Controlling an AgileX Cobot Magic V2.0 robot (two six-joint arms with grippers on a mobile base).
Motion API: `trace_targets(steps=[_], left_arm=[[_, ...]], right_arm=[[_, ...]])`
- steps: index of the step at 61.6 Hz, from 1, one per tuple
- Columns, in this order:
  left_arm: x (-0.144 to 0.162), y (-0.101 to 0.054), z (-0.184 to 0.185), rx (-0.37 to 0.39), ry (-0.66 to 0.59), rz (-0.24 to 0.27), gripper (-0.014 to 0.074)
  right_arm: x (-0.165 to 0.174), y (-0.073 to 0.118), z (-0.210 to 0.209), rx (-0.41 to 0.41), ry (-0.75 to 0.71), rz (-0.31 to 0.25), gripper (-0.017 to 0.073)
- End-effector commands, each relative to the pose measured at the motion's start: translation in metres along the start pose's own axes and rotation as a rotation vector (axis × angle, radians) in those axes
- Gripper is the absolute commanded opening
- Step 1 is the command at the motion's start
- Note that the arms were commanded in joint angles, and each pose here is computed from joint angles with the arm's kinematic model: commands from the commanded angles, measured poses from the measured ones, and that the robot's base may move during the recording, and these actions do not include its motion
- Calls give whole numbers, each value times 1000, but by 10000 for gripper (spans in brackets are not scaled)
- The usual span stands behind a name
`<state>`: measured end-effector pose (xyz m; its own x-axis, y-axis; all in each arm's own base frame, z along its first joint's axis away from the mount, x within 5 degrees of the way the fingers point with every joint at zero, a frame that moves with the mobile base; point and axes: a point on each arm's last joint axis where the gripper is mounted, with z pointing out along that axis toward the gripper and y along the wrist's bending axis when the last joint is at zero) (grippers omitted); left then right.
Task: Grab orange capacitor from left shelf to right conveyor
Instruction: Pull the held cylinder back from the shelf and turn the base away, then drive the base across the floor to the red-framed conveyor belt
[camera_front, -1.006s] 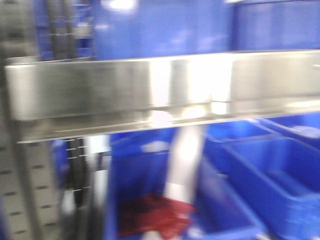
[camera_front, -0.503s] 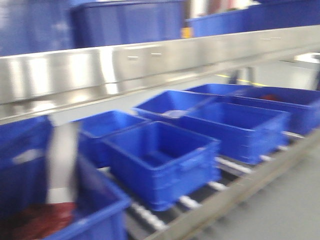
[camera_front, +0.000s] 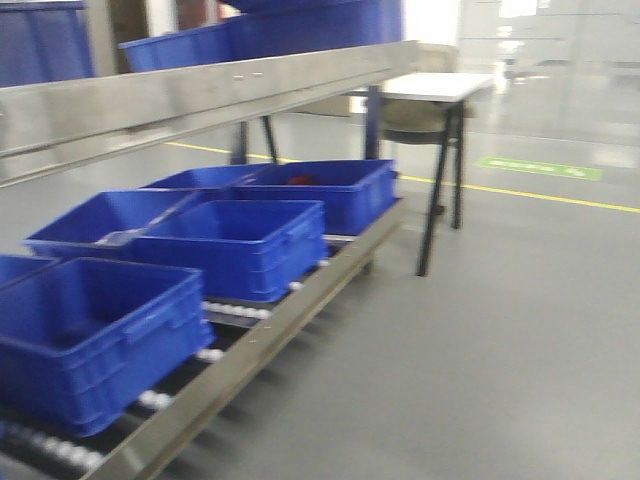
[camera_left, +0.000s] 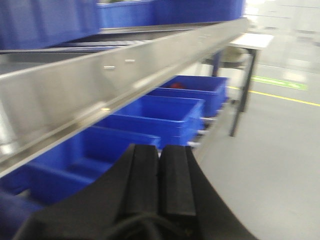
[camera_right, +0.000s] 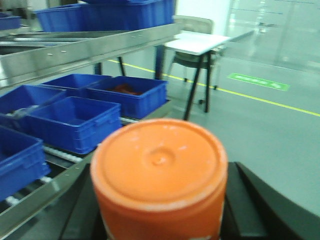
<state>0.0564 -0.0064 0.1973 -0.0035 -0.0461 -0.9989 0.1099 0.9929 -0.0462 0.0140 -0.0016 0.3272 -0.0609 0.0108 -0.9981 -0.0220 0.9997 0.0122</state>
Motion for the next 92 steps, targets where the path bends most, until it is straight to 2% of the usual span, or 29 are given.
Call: trace_targets(steps=[1,92], left_arm=[[-10,0,-2,7,-105,-4,-127],[-10,0,-2,7,-105,-4,-127]], right_arm=[[-15,0,-1,7,-98,-16,57],[-15,0,-1,7,-98,-16,57]])
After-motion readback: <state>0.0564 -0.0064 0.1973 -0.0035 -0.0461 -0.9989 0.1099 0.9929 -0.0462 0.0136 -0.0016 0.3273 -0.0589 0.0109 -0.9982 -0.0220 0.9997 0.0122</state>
